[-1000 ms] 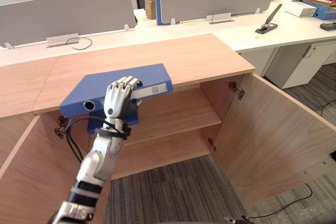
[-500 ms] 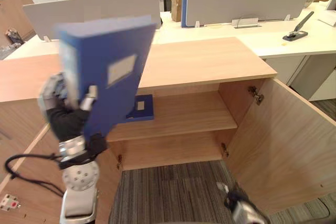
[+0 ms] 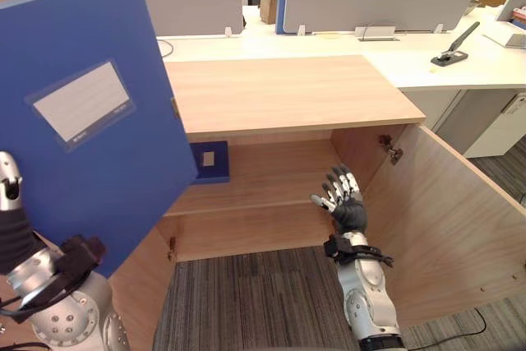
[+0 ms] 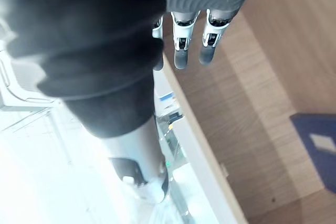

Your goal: Walk over to the cabinet, pick up the folder, carry it to the office cabinet, place the folder inside the office cabinet, then close the office cabinet door

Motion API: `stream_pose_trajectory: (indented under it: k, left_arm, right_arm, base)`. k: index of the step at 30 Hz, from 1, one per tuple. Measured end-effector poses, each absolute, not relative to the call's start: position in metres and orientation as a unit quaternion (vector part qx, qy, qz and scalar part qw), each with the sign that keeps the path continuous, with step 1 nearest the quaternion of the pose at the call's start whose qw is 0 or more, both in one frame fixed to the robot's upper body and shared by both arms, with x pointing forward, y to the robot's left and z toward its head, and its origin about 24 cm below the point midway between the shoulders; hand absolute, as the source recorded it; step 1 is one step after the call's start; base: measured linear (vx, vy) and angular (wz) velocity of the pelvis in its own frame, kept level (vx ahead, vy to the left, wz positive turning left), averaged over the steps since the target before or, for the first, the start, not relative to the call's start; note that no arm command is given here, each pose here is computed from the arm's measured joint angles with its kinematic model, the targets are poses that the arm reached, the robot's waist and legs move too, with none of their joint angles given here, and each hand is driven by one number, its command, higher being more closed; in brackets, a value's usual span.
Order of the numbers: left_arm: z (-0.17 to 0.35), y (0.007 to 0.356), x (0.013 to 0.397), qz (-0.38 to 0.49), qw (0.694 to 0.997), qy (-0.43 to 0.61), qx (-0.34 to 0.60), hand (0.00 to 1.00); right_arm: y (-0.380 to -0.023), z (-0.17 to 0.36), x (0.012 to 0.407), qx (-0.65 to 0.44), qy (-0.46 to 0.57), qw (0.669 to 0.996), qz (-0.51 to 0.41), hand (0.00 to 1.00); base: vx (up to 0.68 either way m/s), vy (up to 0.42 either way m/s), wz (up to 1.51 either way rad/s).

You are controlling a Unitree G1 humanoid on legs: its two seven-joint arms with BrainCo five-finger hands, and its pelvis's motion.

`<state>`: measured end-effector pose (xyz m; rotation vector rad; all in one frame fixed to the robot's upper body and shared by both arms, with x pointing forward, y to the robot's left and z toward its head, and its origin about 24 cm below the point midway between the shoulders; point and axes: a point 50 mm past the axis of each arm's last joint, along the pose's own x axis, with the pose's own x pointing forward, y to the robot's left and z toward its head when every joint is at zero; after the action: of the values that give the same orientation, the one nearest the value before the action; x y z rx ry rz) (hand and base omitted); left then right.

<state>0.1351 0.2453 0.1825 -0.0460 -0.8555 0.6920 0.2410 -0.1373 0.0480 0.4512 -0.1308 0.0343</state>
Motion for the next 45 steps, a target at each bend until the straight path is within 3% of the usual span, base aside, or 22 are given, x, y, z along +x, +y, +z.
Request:
stream_pose_trajectory:
  k: [7, 12, 24, 35, 36, 45]
  left_arm:
    - [0.173, 0.235, 0.146, 0.27, 0.879, -0.388, -0.068, 1.0]
    - [0.163, 0.224, 0.158, 0.237, 0.898, -0.361, -0.085, 1.0]
    - [0.157, 0.202, 0.171, 0.169, 0.918, -0.342, -0.105, 1.0]
    - [0.16, 0.205, 0.171, 0.156, 0.921, -0.344, -0.093, 1.0]
    - [0.16, 0.205, 0.171, 0.155, 0.922, -0.344, -0.091, 1.0]
    - [0.158, 0.208, 0.168, 0.164, 0.92, -0.343, -0.095, 1.0]
  right_arm:
    - [-0.098, 0.11, 0.272, 0.316, -0.152, 0.915, 0.201, 0.0]
    - [-0.069, 0.151, 0.292, 0.319, -0.185, 0.882, 0.292, 0.0]
    - [-0.035, 0.175, 0.317, 0.243, -0.163, 0.88, 0.373, 0.0]
    - [-0.026, 0.183, 0.327, 0.184, -0.142, 0.884, 0.406, 0.0]
    - [-0.027, 0.183, 0.327, 0.175, -0.141, 0.884, 0.409, 1.0]
    - [-0.027, 0.19, 0.327, 0.13, -0.125, 0.866, 0.466, 1.0]
  base:
    - [0.0, 0.011, -0.03]
    - [0.0, 0.0, 0.0]
    - [0.0, 0.006, 0.02]
    - [0.0, 0.0, 0.0]
    - [0.0, 0.0, 0.0]
    - [0.0, 0.0, 0.0]
